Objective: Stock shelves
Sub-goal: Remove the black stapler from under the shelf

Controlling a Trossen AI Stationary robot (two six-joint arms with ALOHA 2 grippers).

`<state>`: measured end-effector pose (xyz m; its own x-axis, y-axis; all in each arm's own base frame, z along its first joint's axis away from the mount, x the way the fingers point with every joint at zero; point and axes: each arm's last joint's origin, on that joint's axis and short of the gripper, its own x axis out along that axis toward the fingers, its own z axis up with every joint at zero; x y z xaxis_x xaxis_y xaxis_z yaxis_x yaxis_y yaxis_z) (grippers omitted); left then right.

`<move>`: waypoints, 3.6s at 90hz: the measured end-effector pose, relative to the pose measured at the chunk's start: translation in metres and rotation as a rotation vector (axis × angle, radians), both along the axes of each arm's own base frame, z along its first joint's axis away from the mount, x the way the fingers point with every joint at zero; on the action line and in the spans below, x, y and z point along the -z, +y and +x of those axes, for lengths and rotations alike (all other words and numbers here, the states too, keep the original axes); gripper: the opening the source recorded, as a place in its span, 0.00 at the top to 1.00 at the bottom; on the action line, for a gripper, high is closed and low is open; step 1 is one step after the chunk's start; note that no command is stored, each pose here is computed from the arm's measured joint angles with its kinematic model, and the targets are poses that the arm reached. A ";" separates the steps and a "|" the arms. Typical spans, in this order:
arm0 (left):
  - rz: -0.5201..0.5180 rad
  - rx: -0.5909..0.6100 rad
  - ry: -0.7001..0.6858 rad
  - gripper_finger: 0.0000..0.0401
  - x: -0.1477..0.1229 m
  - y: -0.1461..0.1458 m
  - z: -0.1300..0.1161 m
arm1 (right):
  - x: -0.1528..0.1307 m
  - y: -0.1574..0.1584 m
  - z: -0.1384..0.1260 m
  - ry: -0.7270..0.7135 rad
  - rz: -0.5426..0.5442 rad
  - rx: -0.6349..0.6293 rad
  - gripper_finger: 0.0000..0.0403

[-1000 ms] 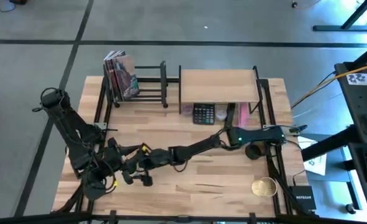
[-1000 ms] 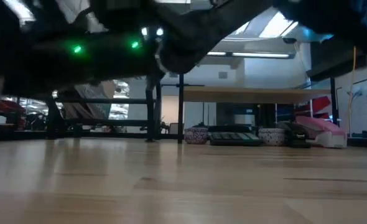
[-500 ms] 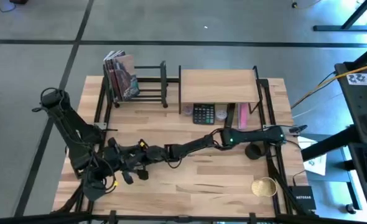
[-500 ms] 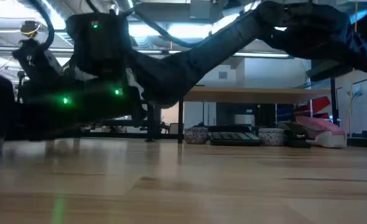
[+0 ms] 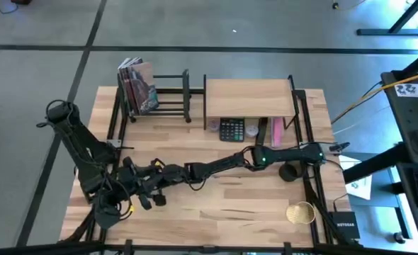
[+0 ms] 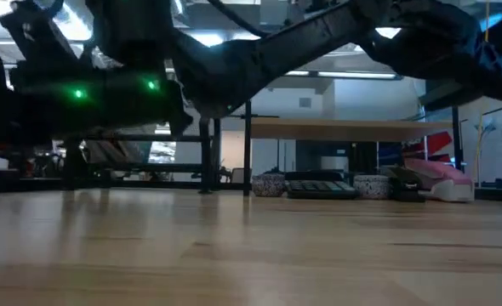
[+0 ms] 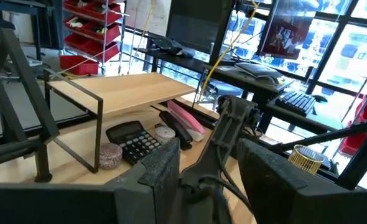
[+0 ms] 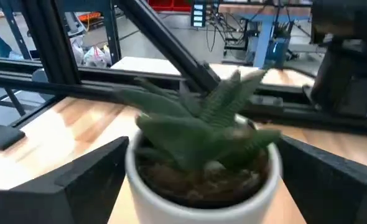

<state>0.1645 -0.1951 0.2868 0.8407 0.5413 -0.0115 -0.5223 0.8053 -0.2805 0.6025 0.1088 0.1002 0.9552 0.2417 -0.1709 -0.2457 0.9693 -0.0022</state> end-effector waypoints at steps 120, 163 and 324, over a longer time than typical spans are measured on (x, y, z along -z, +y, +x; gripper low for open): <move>-0.173 0.069 -0.076 0.64 -0.024 -0.005 -0.007 | -0.151 -0.066 -0.060 0.437 -0.525 -0.079 0.27; -0.091 0.085 -0.023 0.64 -0.021 -0.009 -0.008 | -0.123 -0.067 -0.179 0.940 -0.388 -0.036 0.40; 0.064 -0.075 0.114 0.64 -0.001 0.019 0.029 | 0.019 -0.078 -0.409 0.475 0.352 1.621 0.25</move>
<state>0.1933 -0.1759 0.2878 0.7932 0.6052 -0.0680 -0.6072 0.7772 -0.1653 0.1935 0.0308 0.0808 0.1304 -0.7555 -0.6421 0.9885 0.1489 0.0256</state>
